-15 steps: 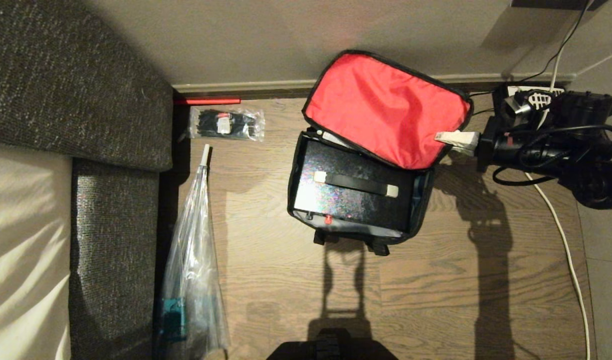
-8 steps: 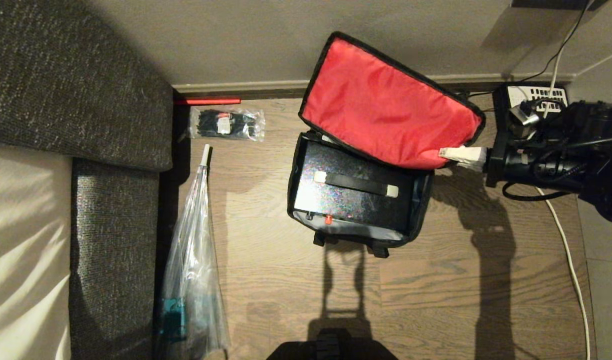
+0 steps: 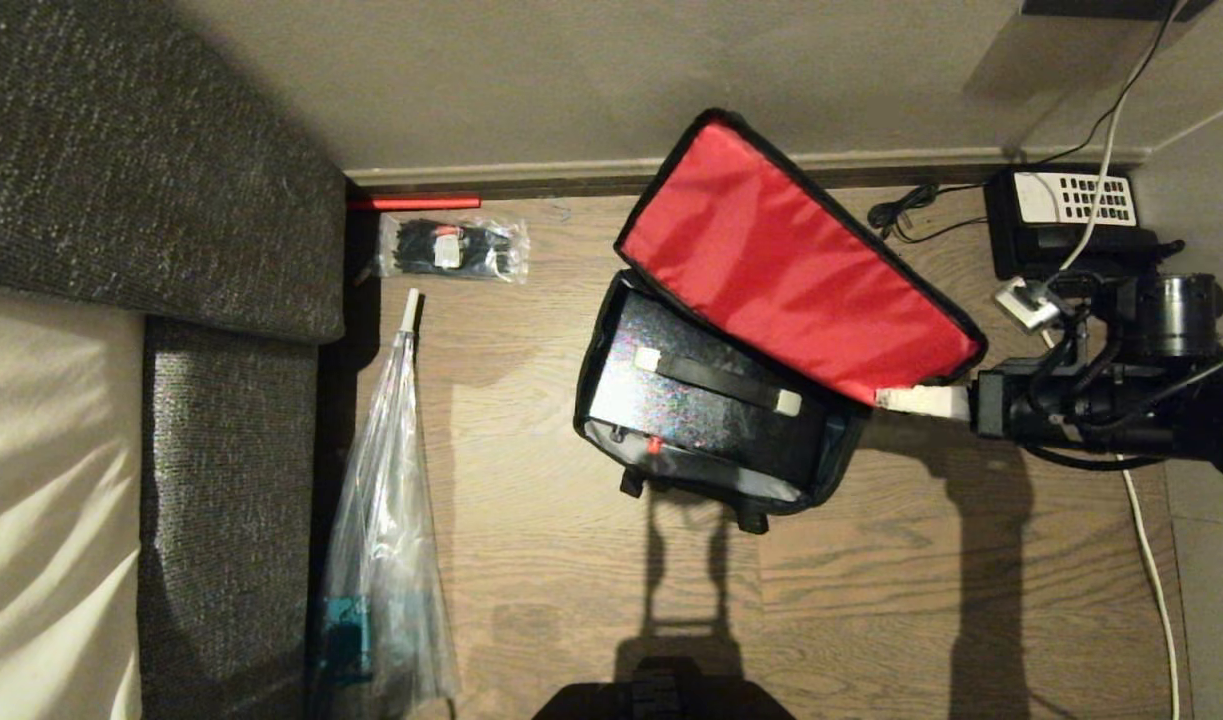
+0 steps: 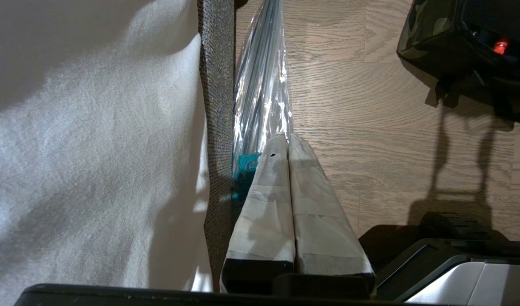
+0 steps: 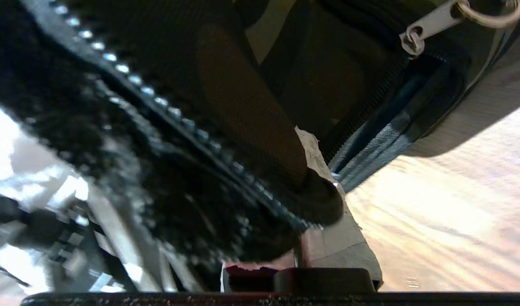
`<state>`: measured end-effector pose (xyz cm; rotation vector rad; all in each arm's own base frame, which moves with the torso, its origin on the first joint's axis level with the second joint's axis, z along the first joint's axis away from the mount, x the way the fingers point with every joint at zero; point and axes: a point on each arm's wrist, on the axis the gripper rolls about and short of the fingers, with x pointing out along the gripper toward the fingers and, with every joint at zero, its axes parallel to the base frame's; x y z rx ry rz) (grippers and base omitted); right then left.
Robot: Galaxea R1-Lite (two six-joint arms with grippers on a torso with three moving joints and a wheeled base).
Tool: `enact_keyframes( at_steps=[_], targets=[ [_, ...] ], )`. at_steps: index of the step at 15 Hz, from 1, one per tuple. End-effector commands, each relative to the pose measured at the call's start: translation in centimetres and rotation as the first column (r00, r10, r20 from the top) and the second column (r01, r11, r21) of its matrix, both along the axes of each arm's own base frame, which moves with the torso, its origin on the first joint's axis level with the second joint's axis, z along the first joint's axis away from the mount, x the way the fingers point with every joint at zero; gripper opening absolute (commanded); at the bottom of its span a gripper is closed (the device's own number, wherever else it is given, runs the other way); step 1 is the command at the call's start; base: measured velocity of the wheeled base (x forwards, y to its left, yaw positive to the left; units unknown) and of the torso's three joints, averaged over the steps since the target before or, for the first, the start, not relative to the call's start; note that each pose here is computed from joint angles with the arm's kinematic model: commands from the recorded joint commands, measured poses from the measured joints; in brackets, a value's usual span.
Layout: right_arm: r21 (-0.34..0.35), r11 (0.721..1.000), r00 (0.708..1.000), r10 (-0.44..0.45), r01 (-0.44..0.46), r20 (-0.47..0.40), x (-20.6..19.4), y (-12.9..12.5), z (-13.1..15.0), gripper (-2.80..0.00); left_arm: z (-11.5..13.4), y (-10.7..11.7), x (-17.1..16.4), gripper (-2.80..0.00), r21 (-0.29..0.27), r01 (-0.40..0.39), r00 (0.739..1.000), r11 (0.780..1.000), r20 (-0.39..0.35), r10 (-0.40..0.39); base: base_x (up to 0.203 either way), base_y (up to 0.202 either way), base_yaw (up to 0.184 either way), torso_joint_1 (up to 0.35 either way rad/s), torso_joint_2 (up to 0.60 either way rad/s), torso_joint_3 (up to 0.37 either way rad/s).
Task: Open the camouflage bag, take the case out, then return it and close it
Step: Close the top of the storage box
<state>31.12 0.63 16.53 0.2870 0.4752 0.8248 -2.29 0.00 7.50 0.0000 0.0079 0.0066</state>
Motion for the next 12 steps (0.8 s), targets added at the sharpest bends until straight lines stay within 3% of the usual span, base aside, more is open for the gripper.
enact_keyframes(
  at_steps=[1,5,8,10,11,12],
  targets=[
    [-0.026,0.999,1.000,0.018,-0.018,0.006,-0.3,0.0,-0.6,-2.80,0.0,0.0,0.0,-2.80,0.000,-0.001,1.000,1.000,0.000,0.001,0.000,0.000,0.000,0.000,0.00,0.000],
    [-0.039,0.999,0.999,0.034,-0.033,0.023,-0.4,0.1,-0.7,-2.80,0.0,0.0,0.0,-2.80,0.000,-0.001,1.000,1.000,0.000,0.001,0.000,0.000,0.000,0.000,0.00,0.000],
    [-0.047,0.998,0.999,0.048,-0.049,-0.017,-1.3,0.1,-1.7,-2.80,0.0,0.0,0.0,-2.80,0.000,0.000,1.000,1.000,0.000,0.000,0.000,0.000,0.000,0.000,0.00,0.000],
    [-0.114,0.989,0.995,0.095,-0.095,-0.005,-2.7,0.2,-2.7,-2.80,0.0,0.0,0.0,-2.80,0.000,-0.001,1.000,1.000,0.000,0.001,0.000,0.000,0.000,0.000,0.00,0.000],
    [-0.130,0.986,0.994,0.108,-0.109,-0.012,-2.8,0.2,-2.9,0.00,0.0,0.0,0.0,-2.80,0.000,-0.001,1.000,1.000,0.000,0.001,0.000,0.000,0.000,0.000,0.00,0.000],
    [-0.135,0.985,0.994,0.108,-0.109,-0.012,-2.7,0.2,-2.9,0.00,0.0,0.0,0.0,-2.80,0.000,0.000,1.000,1.000,0.000,0.000,0.000,0.000,0.000,0.000,0.00,0.000]
  ],
)
